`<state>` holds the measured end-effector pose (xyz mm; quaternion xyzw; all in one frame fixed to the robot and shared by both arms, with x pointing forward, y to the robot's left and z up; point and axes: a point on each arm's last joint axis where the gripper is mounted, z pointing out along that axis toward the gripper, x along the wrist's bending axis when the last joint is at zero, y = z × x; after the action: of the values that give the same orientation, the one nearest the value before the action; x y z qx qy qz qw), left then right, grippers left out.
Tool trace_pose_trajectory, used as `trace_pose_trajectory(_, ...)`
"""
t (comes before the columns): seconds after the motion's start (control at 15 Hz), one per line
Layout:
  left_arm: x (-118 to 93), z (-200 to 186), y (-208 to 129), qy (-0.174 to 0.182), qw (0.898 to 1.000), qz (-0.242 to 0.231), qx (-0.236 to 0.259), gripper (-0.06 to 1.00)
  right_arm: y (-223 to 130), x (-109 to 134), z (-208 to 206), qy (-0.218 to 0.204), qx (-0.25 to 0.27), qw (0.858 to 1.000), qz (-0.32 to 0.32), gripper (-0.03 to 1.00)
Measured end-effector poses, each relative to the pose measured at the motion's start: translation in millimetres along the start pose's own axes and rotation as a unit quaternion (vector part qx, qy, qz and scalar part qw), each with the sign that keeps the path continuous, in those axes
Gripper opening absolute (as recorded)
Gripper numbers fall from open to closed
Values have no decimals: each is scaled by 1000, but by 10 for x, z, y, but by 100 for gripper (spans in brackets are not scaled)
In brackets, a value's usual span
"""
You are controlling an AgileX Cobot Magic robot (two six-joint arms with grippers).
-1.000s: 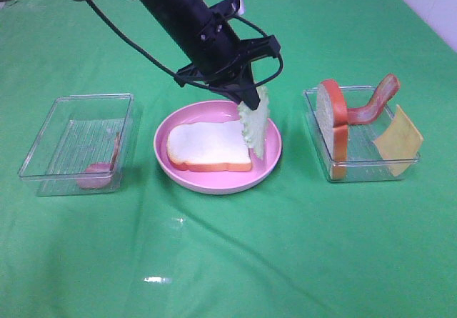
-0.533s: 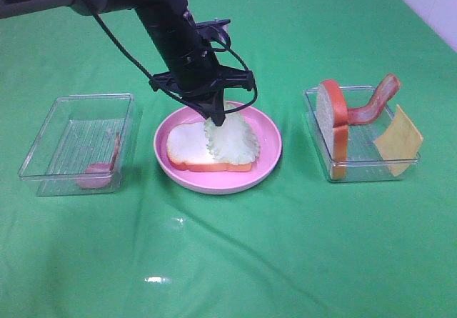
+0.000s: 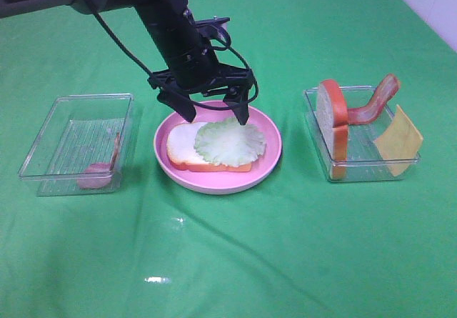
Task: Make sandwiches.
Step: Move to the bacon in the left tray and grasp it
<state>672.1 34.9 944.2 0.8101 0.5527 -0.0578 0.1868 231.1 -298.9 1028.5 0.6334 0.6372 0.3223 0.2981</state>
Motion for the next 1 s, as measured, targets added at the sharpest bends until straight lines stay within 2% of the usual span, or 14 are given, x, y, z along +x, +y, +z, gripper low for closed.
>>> trace_pose_trajectory(0.07,-18,-44,32,-2,1000,2,-7,95,0,0,0,0,0,1000,0,94)
trace_pose_trajectory(0.2,-77,-190,118,-6,1000,11,-27,99,0,0,0,0,0,1000,0,94)
trace_pose_trajectory(0.53,-130,-356,167,-6,999,10,-31,99,0,0,0,0,0,1000,0,94)
trace_pose_trajectory(0.6,-104,-355,141,8,1000,3,-16,99,0,0,0,0,0,1000,0,94)
trace_pose_trajectory(0.67,-32,-360,136,47,999,-2,-13,99,0,0,0,0,0,1000,0,94)
trace_pose_trajectory(0.8,28,-416,146,85,996,-7,-21,99,0,0,0,0,0,1000,0,94)
trace_pose_trajectory(1.0,-27,-646,158,87,995,-5,-44,99,0,0,0,0,0,1000,0,94)
